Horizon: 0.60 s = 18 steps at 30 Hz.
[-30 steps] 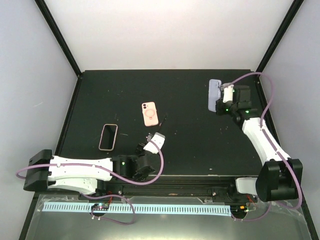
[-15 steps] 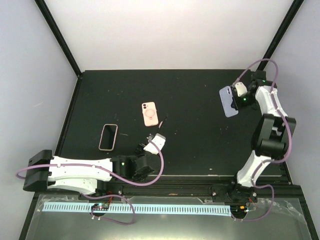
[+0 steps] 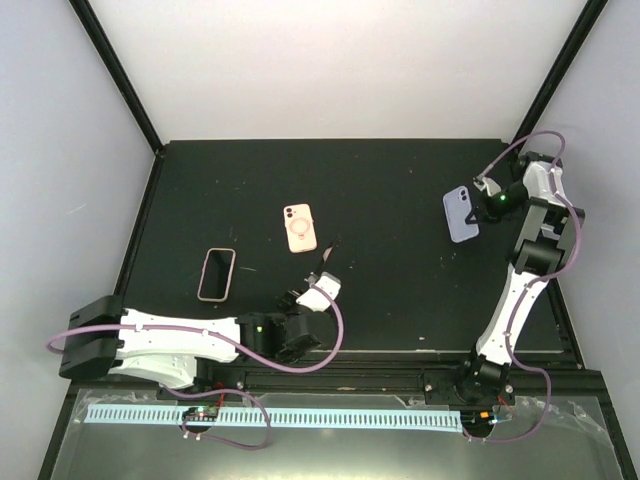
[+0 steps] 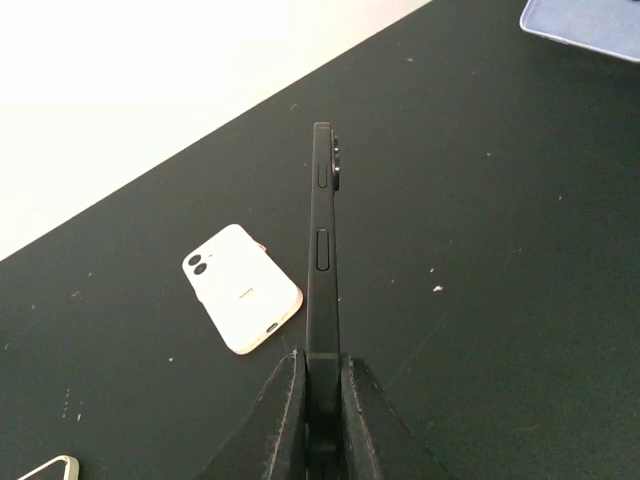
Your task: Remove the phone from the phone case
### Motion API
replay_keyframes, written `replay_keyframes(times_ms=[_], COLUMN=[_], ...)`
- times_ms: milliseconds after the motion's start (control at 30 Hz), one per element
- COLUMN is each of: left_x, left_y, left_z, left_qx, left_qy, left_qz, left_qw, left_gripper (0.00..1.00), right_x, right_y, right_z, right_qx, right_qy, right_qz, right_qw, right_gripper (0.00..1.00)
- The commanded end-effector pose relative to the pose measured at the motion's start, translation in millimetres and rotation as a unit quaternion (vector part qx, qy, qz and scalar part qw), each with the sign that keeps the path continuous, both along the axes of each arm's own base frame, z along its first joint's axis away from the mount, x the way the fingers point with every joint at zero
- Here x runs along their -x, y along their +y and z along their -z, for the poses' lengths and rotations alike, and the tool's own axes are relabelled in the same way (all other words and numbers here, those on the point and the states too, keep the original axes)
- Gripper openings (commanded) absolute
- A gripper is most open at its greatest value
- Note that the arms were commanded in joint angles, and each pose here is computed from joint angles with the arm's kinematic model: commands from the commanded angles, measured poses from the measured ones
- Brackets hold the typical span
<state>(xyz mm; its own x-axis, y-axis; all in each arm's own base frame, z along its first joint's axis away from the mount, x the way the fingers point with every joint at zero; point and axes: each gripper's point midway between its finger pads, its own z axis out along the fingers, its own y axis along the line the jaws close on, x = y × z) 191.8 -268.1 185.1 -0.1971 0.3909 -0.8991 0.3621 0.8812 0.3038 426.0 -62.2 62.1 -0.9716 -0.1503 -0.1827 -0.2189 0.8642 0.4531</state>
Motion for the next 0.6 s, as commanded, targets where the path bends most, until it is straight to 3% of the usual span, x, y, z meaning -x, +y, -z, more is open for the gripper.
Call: replay_keyframes(times_ms=[0, 67, 167, 200, 333, 400, 500, 567], left_x=[-7, -9, -13, -14, -21, -29, -44, -57], left_y=[-4, -4, -6, -6, -9, -14, -18, -20], left_z=[-22, -23, -24, -25, -26, -22, -17, -19], left_qx=[0.033, 0.028, 0.014, 0.009, -0.014, -0.027, -0.051, -0.071], left_qy=[-0.021, -0.023, -0.021, -0.021, -0.016, -0.008, 0.009, 0.012], left_qz=[-0.029, -0.031, -0.031, -0.031, -0.027, -0.023, -0.026, -0.035], left_qw=[0.999, 0.999, 0.999, 0.999, 0.999, 0.999, 0.998, 0.997], left_gripper=[0.02, 0.02, 0.01, 0.02, 0.02, 0.02, 0.02, 0.02], right_x=[-2, -5, -5, -2, 10, 19, 37, 59], right_y=[15, 12, 4, 1, -17, -22, -15, 7], right_z=[1, 6, 4, 2, -16, -26, -47, -51], right_qx=[-0.060, -0.053, -0.032, -0.022, 0.035, 0.064, 0.086, 0.063], right_qy=[0.033, 0.032, 0.017, 0.013, -0.021, -0.042, -0.093, -0.099], right_qz=[0.021, 0.025, 0.033, 0.034, 0.043, 0.042, 0.026, 0.006], right_qw=[0.997, 0.998, 0.999, 0.999, 0.998, 0.996, 0.992, 0.993], right_gripper=[0.07, 0.17, 0.23, 0.30, 0.36, 0.45, 0.48, 0.48])
